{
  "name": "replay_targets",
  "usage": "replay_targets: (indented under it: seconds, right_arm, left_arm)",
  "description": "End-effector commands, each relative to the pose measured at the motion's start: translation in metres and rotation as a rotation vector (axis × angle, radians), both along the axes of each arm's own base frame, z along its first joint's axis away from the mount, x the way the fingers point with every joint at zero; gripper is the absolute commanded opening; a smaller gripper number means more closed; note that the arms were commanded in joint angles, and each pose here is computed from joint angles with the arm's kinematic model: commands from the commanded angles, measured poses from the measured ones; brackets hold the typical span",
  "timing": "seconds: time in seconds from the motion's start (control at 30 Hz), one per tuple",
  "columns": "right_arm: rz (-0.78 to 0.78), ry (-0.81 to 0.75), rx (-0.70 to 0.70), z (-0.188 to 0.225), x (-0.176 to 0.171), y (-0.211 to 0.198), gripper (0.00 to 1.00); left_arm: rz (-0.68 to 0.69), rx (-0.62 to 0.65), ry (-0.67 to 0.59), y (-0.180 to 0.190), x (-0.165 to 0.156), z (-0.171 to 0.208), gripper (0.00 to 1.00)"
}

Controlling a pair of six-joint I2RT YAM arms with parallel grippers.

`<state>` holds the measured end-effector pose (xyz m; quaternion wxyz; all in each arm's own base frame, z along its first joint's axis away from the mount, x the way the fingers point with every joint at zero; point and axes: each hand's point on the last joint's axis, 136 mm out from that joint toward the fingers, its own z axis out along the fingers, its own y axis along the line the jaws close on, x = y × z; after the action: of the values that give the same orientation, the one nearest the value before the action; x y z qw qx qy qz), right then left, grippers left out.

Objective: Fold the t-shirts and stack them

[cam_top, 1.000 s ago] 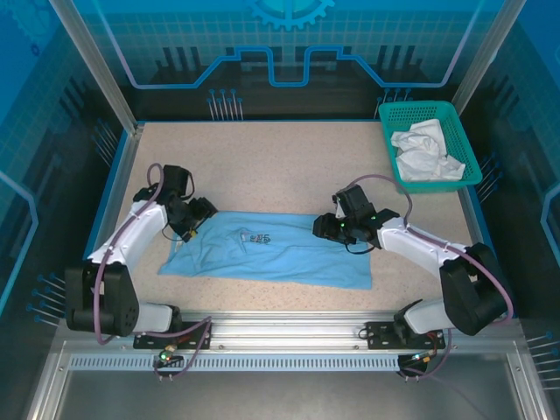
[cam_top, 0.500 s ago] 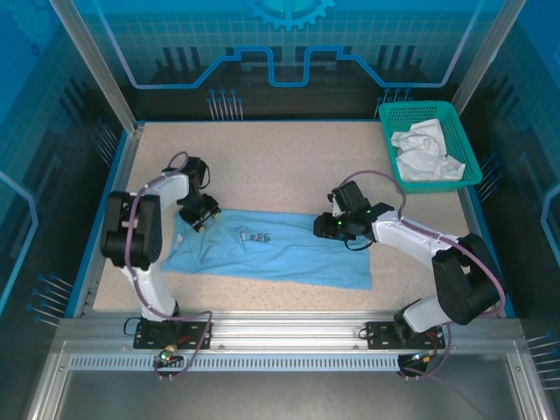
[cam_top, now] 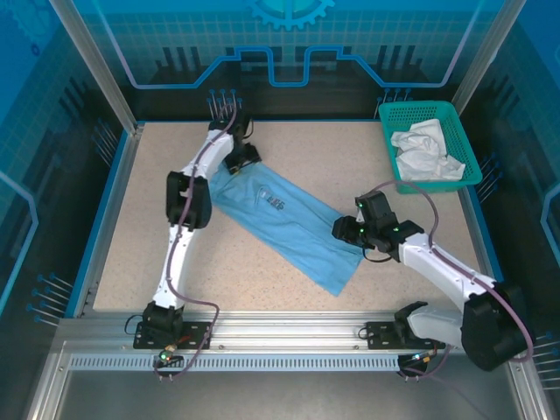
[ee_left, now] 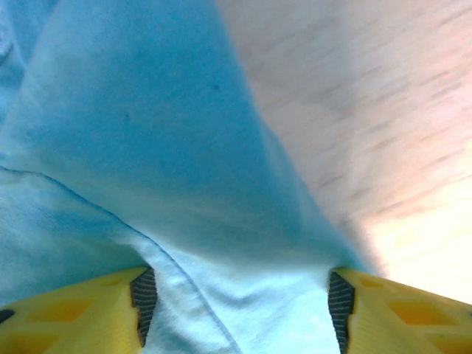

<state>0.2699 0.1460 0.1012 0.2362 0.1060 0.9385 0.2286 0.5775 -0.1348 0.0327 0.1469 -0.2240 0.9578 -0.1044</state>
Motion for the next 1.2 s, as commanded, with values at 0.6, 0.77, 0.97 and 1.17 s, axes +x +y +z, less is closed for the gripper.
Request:
replay_targets:
  seconds: [0.6, 0.77, 0.97, 1.17]
  right_arm:
    - [0.383, 0.198, -0.153, -0.045, -0.045, 0.091, 0.42]
    - [0.405, 0.226, -0.21, -0.053, -0.043, 0.108, 0.4]
    - [0.375, 0.278, -0.219, -0.069, -0.048, 0.11, 0.4]
    - [0.376, 0.326, -0.22, -0.075, -0.054, 0.118, 0.4]
  left_arm:
    - [0.052, -0.053, -0.203, 0.009, -0.094, 0.094, 0.78]
    - [0.024, -0.065, -0.041, 0.017, -0.091, 0.038, 0.78]
    - [0.018, -0.034, 0.03, 0.023, -0.077, -0.006, 0.78]
    - [-0.047, -0.062, 0.094, 0.004, -0.055, -0.035, 0.76]
